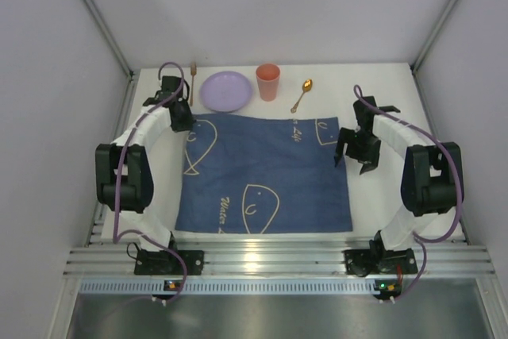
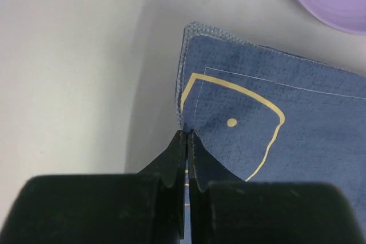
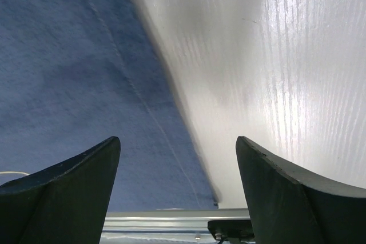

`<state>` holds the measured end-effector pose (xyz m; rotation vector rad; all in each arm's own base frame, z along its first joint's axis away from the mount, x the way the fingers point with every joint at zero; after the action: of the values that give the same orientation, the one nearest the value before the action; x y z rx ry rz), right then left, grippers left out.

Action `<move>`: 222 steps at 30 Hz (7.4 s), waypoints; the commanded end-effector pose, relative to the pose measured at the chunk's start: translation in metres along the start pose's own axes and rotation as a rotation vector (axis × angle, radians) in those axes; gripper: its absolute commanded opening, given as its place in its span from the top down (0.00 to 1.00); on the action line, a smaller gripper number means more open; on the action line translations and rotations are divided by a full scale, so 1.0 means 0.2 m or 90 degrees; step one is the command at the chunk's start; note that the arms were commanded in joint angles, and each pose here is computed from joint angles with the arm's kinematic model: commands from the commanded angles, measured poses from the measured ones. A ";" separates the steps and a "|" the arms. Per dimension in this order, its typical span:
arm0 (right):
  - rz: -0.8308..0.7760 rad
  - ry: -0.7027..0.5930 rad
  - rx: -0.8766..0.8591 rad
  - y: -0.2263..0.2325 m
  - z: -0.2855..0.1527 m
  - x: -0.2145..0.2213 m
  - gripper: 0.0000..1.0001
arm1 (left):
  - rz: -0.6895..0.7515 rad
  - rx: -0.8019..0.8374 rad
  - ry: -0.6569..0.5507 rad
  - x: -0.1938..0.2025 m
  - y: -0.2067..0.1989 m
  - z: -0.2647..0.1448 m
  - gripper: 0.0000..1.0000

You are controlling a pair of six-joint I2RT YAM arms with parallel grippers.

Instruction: Set the dinner table for one person

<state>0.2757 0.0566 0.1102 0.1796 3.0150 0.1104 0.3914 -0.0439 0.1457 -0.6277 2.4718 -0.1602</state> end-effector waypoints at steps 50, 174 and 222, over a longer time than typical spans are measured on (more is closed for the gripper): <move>0.013 -0.229 -0.025 -0.13 -0.57 0.05 0.12 | -0.258 0.120 -0.014 -0.39 -0.45 0.58 0.55; 0.102 -0.141 -0.075 -0.16 -0.32 0.30 0.14 | -0.078 0.049 -0.244 -0.78 -0.30 0.52 0.07; 0.088 -0.087 -0.082 -0.12 -0.25 0.02 0.15 | -0.012 0.121 -0.251 -0.98 -0.41 0.45 1.00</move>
<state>0.2608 0.0294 0.1451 0.3968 2.9143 0.2703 0.6170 -0.0190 0.0922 -0.6012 2.2160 -0.1646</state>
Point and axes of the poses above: each gripper's point midway between its finger pads, its own z axis out along the fingers, its own y axis along the line the jaws close on, x = y × z, the point moved 6 cm from there along -z, back along the fingers, and after that the axes turned 10 degrees about -z, right-handed, at the moved point
